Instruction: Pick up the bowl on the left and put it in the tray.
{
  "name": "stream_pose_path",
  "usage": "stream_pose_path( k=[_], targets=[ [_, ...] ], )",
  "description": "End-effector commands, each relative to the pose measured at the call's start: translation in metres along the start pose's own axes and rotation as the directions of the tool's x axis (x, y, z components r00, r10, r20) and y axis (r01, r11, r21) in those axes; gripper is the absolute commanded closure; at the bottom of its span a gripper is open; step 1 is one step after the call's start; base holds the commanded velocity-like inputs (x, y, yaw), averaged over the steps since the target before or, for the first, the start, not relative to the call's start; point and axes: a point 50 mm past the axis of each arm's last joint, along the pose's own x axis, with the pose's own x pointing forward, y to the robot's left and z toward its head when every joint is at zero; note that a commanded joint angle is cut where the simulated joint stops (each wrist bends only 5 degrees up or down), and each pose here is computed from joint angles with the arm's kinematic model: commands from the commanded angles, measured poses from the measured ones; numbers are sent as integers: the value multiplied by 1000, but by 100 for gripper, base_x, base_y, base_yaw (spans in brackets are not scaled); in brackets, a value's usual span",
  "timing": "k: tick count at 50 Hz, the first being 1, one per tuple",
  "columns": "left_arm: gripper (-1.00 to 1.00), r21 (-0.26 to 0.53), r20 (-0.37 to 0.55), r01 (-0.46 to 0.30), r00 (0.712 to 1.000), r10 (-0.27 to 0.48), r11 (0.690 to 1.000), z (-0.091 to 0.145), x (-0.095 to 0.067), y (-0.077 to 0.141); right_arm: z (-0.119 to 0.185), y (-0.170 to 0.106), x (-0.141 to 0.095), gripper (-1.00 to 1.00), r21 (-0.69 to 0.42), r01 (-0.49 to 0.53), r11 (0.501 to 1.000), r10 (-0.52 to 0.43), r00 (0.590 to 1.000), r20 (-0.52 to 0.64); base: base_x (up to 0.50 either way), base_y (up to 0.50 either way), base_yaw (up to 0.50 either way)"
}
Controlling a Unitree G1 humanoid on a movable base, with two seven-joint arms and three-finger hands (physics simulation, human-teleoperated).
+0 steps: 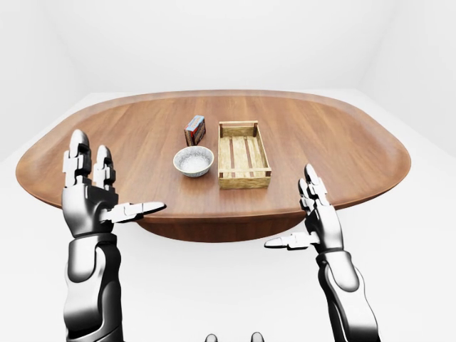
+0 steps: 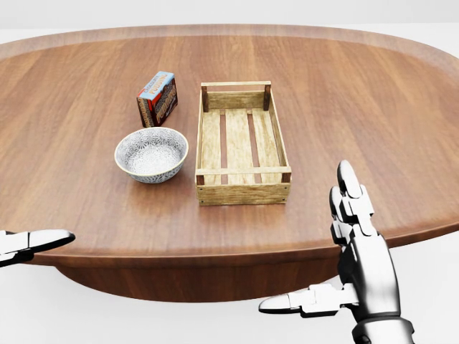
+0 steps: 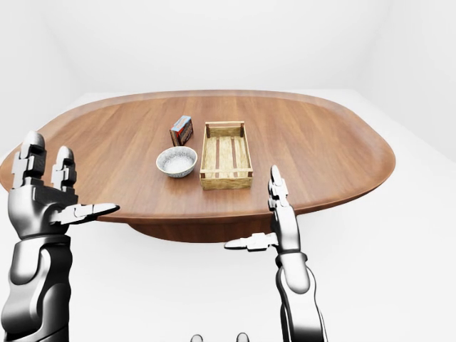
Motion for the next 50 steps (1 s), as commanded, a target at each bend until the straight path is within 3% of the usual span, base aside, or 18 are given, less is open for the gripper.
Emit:
stream_pose_path(
  k=[1,50],
  targets=[
    [-100,-1,3,-1,1000,1,1000,1,0,0,1,0,0,-100,-1,0,1000,0,1000,3,0,0,0],
    [-100,-1,3,-1,1000,1,1000,1,0,0,1,0,0,-100,-1,0,1000,0,1000,3,0,0,0]
  ],
)
